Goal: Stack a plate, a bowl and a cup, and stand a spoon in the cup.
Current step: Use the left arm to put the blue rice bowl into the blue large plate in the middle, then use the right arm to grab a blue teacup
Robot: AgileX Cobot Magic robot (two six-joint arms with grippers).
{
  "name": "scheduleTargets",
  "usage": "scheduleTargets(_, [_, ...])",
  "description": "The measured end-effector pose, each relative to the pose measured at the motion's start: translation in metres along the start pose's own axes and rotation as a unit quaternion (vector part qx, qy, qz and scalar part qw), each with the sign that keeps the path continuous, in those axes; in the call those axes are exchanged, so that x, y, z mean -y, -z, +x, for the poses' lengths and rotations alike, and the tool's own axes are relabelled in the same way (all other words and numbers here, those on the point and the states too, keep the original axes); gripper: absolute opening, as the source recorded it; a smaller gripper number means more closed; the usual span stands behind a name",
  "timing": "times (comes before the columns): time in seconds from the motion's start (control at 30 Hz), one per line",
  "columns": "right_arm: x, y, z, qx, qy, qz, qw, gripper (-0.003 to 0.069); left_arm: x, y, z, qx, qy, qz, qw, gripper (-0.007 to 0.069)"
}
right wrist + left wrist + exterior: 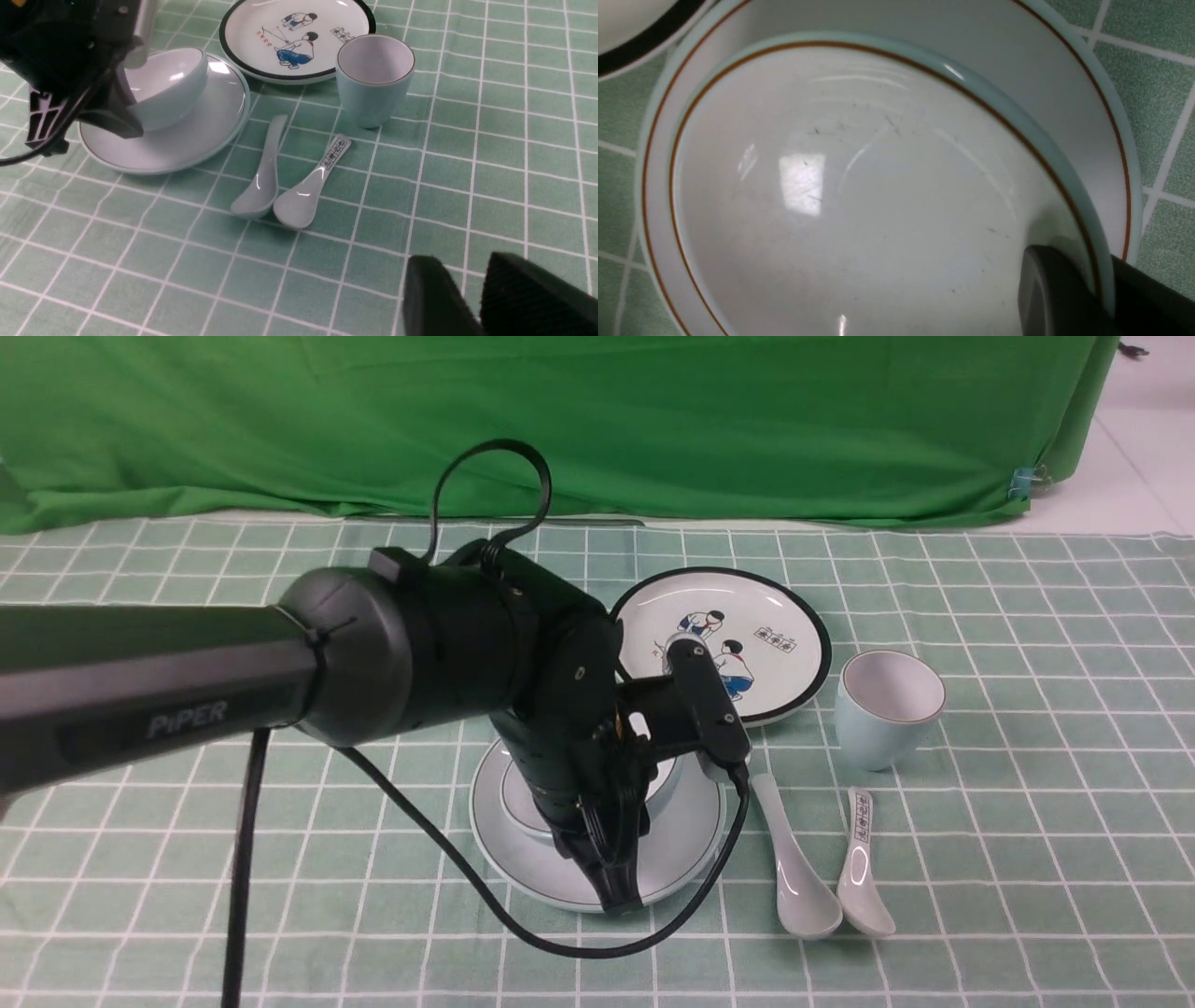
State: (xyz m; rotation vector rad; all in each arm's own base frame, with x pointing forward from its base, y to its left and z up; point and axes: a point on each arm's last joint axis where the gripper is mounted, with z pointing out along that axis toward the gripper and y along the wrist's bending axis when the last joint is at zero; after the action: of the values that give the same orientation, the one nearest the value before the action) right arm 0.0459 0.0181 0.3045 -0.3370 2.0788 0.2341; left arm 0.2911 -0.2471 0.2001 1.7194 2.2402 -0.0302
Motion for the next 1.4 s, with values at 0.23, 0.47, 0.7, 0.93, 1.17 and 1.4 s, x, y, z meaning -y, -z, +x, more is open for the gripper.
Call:
scheduleTargets(0.23, [0.0,0.0,-0.001,0.003,0.0,0.0,1.0,0.0233,0.001,0.0,0.0,0.0,-0.018,0.004,1.0,0.0108])
scheduleTargets(0.47, [0.0,-0.001,-0.001,-0.003,0.0,0.0,1.0,0.0288,0.002,0.0,-0.001,0.001,-0.009,0.007,1.0,0.0329])
scheduleTargets(0.7, [-0.004,-0.026,-0.025,-0.115,0.025,-0.024,0.993,0.0297,0.006,0.035,-0.005,0.049,0.036,0.012,0.998,0.0521])
scheduleTargets(0.93, [-0.005,-0.095,-0.053,-0.253,0.038,-0.045,0.966,0.0298,0.018,0.139,0.0,0.186,0.146,-0.008,0.972,0.0337])
scheduleTargets(1.17, [-0.007,-0.176,-0.088,-0.323,0.043,-0.076,0.942,0.0301,0.048,0.215,0.041,0.311,0.167,-0.051,0.934,0.0025])
scheduleTargets(1.4, [-0.006,-0.267,-0.12,-0.342,0.068,-0.093,0.933,0.0392,0.103,0.195,0.131,0.429,0.211,-0.107,0.872,0.0002])
